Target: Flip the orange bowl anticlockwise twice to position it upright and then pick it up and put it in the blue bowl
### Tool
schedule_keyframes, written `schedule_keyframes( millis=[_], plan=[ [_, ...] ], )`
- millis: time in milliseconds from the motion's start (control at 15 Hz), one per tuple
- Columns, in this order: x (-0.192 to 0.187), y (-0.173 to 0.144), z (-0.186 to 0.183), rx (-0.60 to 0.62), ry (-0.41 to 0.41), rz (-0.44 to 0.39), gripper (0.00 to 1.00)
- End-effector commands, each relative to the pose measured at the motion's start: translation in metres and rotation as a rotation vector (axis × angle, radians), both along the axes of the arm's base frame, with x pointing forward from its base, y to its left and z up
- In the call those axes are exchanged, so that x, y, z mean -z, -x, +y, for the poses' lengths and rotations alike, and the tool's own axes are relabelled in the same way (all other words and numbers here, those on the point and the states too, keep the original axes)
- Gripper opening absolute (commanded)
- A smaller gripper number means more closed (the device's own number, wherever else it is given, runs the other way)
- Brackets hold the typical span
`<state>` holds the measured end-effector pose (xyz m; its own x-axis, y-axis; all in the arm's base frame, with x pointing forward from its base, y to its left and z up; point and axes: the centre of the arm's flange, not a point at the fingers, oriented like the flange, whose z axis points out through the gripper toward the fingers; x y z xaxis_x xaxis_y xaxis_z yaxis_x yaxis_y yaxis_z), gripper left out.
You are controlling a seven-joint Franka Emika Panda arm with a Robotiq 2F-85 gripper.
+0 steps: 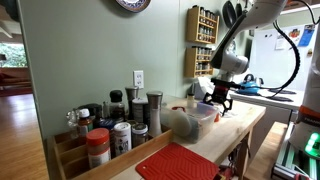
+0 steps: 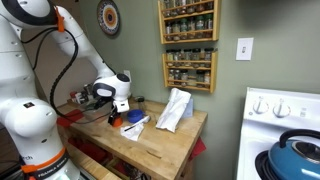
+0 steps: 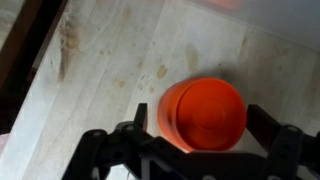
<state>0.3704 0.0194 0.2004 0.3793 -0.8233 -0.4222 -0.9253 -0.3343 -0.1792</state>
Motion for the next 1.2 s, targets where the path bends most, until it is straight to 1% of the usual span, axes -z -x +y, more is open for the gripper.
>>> schedule_keyframes(
  millis=[0, 400, 933, 1000, 1133],
  plan=[
    [0.019, 0.0, -0.009, 0.038, -0.049, -0.001, 1.0],
    [0.028, 0.0, -0.016, 0.061, -0.092, 0.001, 1.0],
    [0.035, 0.0, -0.018, 0.055, -0.159, 0.02, 1.0],
    [0.036, 0.0, -0.018, 0.056, -0.172, 0.021, 0.92],
    [0.037, -0.001, -0.019, 0.056, -0.18, 0.027, 0.66]
  ],
)
